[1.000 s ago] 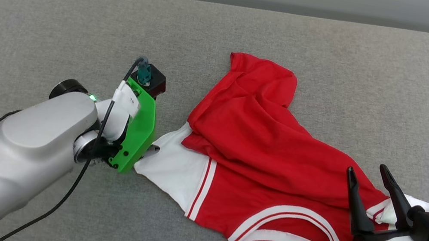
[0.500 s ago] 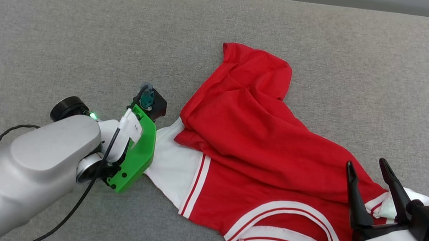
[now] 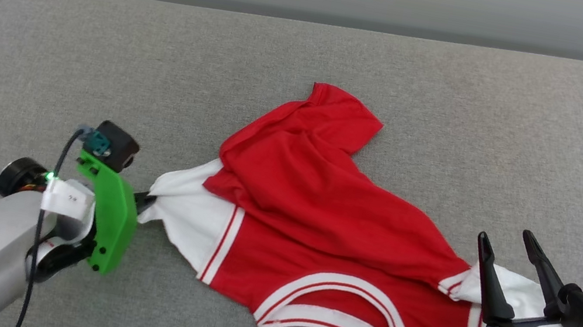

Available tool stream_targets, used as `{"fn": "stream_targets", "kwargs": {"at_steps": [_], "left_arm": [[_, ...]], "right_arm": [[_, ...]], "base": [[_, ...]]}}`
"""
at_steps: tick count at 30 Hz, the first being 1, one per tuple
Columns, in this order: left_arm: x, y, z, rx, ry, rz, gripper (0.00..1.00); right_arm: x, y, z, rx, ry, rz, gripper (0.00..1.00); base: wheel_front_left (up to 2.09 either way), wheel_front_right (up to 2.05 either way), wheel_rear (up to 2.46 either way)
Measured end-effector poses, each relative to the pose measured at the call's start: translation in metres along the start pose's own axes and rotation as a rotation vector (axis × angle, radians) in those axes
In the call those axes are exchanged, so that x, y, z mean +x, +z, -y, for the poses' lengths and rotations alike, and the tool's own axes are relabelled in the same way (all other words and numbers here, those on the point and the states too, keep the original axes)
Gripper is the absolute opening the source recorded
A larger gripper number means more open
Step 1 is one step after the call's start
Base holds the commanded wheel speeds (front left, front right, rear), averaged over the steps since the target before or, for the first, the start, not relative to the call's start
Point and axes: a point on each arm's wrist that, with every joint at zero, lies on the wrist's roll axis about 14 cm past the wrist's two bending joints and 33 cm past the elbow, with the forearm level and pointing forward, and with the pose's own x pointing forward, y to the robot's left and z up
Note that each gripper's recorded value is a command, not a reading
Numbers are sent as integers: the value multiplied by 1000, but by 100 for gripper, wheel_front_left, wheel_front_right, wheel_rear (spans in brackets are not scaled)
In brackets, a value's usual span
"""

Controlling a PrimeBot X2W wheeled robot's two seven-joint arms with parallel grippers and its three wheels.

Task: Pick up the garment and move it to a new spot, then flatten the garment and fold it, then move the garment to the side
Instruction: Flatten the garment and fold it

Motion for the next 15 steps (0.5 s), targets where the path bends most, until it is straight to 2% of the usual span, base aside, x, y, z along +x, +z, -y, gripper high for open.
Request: {"fn": "stream_targets", "kwargs": {"at_steps": [4, 7, 12, 13, 14, 15], "left_arm": [[-18, -27, -24, -68, 91, -22, 0], [-23, -49, -28, -142, 121, -46, 0], [-24, -78, -31, -189, 160, -95, 0], [-23, -78, -31, -193, 165, -80, 46], [-22, -75, -31, -195, 176, -52, 100], [-22, -71, -32, -200, 187, -22, 100]], "right_arm": [[1, 4, -2, -5, 8, 11, 100], [2, 6, -1, -9, 9, 16, 100], [1, 8, 2, -22, 8, 17, 100], [0, 9, 4, -27, 7, 20, 100], [0, 11, 6, -35, 6, 23, 100], [0, 13, 8, -42, 6, 27, 100]], "base": [[0, 0, 0], [0, 0, 0], [0, 0, 0], [0, 0, 0], [0, 0, 0], [0, 0, 0]]}}
